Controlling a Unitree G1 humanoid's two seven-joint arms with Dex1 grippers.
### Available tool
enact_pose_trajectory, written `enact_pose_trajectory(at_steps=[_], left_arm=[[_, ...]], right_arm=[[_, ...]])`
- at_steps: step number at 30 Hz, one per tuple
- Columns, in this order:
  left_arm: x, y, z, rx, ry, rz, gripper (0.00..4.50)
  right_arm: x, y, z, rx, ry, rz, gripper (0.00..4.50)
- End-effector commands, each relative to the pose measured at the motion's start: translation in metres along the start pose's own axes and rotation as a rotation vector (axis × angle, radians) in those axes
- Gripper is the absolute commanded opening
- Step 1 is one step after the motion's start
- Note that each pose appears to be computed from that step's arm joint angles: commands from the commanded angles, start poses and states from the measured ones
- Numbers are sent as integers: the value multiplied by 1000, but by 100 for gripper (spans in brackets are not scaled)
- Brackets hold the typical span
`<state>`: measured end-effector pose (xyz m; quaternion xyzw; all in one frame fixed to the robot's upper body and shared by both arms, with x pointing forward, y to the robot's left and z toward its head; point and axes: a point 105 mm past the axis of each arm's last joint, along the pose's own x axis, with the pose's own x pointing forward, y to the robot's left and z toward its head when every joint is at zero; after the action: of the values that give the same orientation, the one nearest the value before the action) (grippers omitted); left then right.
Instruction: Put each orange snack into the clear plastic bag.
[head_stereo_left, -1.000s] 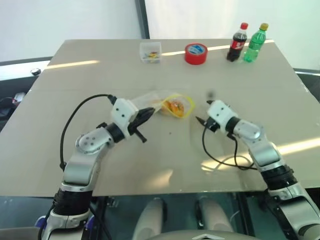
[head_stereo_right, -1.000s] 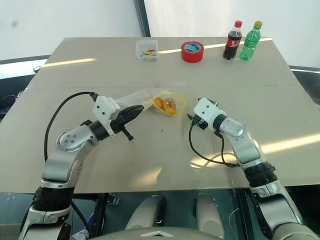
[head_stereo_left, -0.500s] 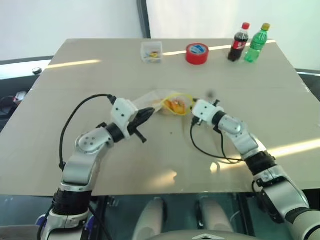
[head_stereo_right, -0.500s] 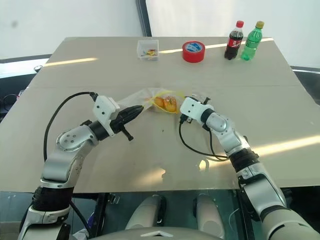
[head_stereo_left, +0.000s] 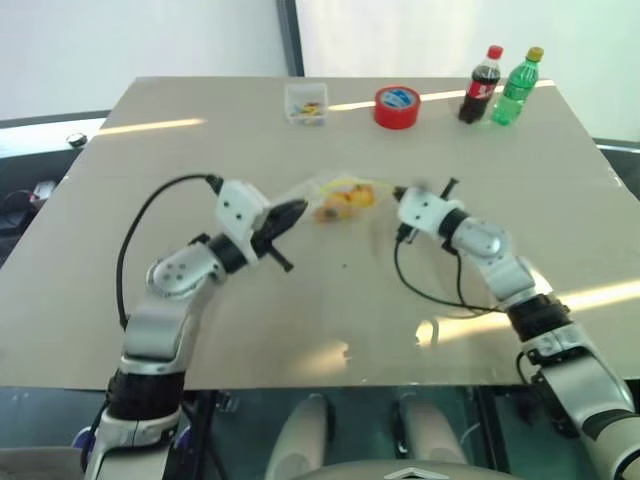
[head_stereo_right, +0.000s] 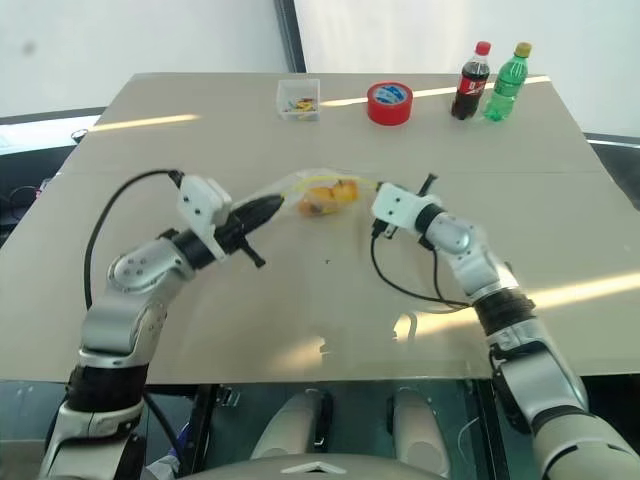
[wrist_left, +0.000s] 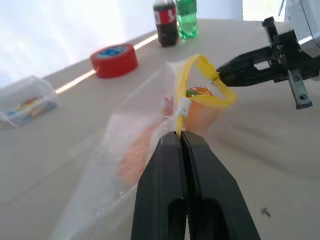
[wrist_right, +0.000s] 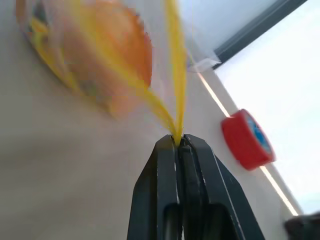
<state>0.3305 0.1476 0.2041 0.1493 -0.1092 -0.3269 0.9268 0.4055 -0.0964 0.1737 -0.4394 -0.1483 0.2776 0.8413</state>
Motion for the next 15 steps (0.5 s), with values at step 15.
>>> enact_pose_trajectory(at_steps=[15], left_arm=[[55,40,33,69,-131,51,0]], right_arm=[[-31,-72,20,138,7,-44,12]])
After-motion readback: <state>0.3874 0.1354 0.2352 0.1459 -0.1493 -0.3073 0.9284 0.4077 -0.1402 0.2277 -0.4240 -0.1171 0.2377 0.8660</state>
